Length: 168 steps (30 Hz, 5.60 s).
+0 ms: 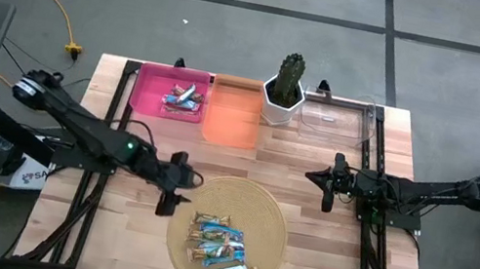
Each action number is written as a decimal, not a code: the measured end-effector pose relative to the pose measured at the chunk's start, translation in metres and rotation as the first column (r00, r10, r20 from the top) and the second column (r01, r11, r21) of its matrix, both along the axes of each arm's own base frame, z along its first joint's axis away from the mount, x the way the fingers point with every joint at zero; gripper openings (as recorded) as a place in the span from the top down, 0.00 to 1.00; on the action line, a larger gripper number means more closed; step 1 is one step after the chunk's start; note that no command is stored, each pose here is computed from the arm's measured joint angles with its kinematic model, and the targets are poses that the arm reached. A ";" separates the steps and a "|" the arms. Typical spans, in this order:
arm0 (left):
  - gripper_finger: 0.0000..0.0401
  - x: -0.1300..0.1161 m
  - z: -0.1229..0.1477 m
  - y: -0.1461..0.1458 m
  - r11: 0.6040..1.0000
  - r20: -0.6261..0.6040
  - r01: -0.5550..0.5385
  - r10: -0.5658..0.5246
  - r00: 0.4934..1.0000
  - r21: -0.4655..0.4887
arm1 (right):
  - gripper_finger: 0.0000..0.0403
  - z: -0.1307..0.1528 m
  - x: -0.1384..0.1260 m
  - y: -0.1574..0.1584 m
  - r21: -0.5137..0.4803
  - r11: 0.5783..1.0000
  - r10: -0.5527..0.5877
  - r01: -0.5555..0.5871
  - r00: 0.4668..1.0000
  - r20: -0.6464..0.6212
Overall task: Pick and place Granola Bars by type
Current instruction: Put the yellow granola bar into the orange bin
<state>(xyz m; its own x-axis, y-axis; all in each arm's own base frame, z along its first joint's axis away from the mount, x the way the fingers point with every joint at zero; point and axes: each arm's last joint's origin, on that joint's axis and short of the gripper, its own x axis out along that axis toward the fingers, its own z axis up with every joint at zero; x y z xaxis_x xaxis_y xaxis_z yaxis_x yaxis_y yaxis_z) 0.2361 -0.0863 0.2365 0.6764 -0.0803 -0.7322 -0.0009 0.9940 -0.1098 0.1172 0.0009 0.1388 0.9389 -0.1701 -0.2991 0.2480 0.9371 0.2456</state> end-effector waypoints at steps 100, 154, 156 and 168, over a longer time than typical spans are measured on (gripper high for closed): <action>0.50 0.048 -0.108 -0.047 0.995 -0.130 0.036 -0.024 0.991 0.089 | 1.00 0.000 0.000 0.000 0.000 1.000 0.000 0.000 1.000 -0.001; 0.72 0.059 -0.084 -0.051 0.998 -0.110 -0.018 0.024 0.994 0.059 | 1.00 0.000 0.000 0.000 0.001 1.000 0.000 0.000 1.000 -0.001; 0.72 0.058 -0.081 -0.050 0.997 -0.102 -0.026 0.033 0.994 0.069 | 1.00 0.000 0.000 0.000 -0.001 1.000 0.000 0.000 1.000 -0.001; 0.76 0.055 -0.070 -0.047 0.994 -0.065 -0.057 0.064 0.996 0.096 | 1.00 0.000 0.000 0.000 0.001 1.000 0.000 0.000 1.000 -0.003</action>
<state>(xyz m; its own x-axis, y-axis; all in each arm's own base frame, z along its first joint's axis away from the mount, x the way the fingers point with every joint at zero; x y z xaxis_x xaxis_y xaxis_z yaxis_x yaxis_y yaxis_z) 0.2907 -0.1336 0.1666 0.6264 0.0303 -0.7789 -0.0655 0.9978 -0.0138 0.1171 0.0009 0.1385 0.9381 -0.1700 -0.3018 0.2488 0.9369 0.2456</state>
